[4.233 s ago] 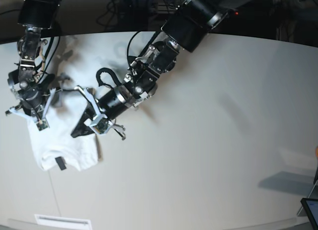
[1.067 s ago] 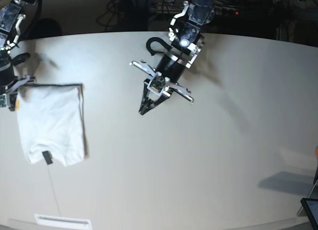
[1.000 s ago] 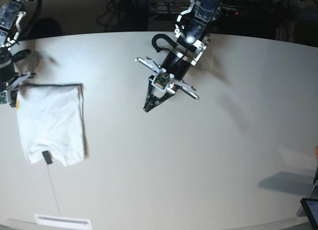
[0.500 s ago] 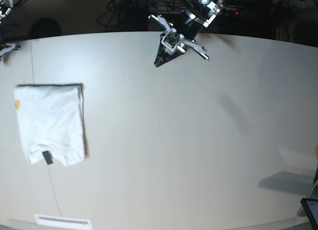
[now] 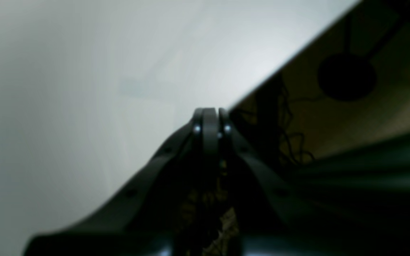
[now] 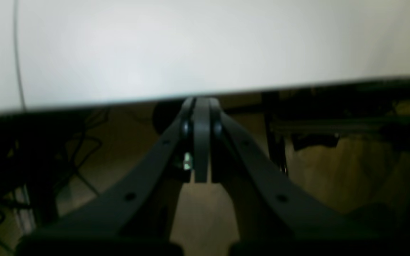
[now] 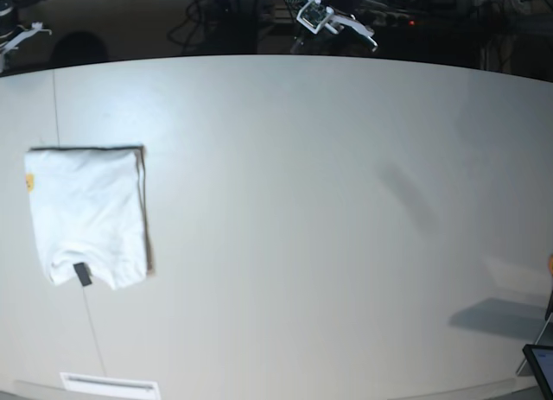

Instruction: Fold the T-shirt properly

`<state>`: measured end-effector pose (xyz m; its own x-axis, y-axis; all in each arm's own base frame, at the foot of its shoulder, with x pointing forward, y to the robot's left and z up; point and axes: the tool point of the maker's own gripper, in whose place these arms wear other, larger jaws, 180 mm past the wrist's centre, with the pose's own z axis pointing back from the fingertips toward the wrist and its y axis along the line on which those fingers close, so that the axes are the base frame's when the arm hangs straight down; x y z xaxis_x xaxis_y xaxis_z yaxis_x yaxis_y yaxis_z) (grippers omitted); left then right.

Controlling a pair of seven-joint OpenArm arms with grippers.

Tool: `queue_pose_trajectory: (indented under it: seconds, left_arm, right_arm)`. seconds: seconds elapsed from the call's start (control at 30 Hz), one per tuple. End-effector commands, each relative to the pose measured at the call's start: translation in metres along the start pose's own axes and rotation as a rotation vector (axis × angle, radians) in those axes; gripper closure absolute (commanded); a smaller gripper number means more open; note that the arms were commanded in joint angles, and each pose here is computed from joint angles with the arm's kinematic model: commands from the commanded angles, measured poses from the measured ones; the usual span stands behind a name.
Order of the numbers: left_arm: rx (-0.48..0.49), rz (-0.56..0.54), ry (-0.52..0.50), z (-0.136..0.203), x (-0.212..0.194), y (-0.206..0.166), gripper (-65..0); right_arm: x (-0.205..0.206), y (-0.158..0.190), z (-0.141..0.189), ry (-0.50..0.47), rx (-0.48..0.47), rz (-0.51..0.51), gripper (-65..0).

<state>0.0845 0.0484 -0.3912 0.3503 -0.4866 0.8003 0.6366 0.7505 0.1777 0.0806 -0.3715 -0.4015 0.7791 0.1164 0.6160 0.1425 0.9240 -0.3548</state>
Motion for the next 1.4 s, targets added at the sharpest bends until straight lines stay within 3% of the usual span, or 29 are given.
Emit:
queue_pose_trajectory:
  seconds: [0.0,0.13,0.23,0.37,0.57,0.77,0.9,0.97,1.1,1.2,1.37]
  left_arm:
    - [-0.001,0.002,-0.005,0.006,0.0,-0.002,0.0]
    - [-0.033,0.024,0.068,0.016,-0.024,-0.017,0.0]
    - [-0.059,0.038,0.174,0.02,-0.065,-0.031,0.0]
    - [-0.066,0.071,0.299,0.012,-0.116,-0.048,0.0]
    - [-0.071,0.105,0.443,-0.01,-0.174,-0.062,0.0]
    - [-0.003,0.295,0.582,-0.027,-0.227,-0.045,0.0]
    - [-0.009,0.413,0.682,-0.033,-0.259,-0.039,0.0]
    - [-0.041,0.46,0.784,-0.03,-0.281,-0.043,0.0]
    - [-0.069,0.497,0.95,-0.027,-0.302,-0.056,0.0]
    - [-0.064,0.513,0.985,-0.031,-0.303,-0.055,0.0]
    - [-0.08,0.529,1.012,-0.04,-0.297,-0.063,0.0]
  right_arm:
    - [0.009,-0.007,0.002,-0.034,-0.014,0.008,-0.1]
    - [-0.015,-0.001,0.003,0.024,0.0,-0.018,-0.1]
    - [-0.051,0.008,-0.002,0.11,0.029,-0.062,-0.1]
    - [-0.098,0.038,-0.016,0.237,0.131,-0.081,-0.1]
    - [-0.169,0.101,-0.032,0.475,0.341,0.023,-0.1]
    - [-0.216,0.15,-0.042,0.692,0.474,0.076,-0.3]
    - [-0.211,0.185,-0.051,0.739,0.57,0.126,-0.4]
    - [-0.211,0.199,-0.051,0.766,0.613,0.165,-0.6]
    - [-0.213,0.199,-0.059,0.813,0.565,0.27,-0.7]
    - [-0.213,0.207,-0.061,0.823,0.549,0.357,-0.9]
    - [-0.211,0.23,-0.058,0.768,0.625,0.476,-0.9]
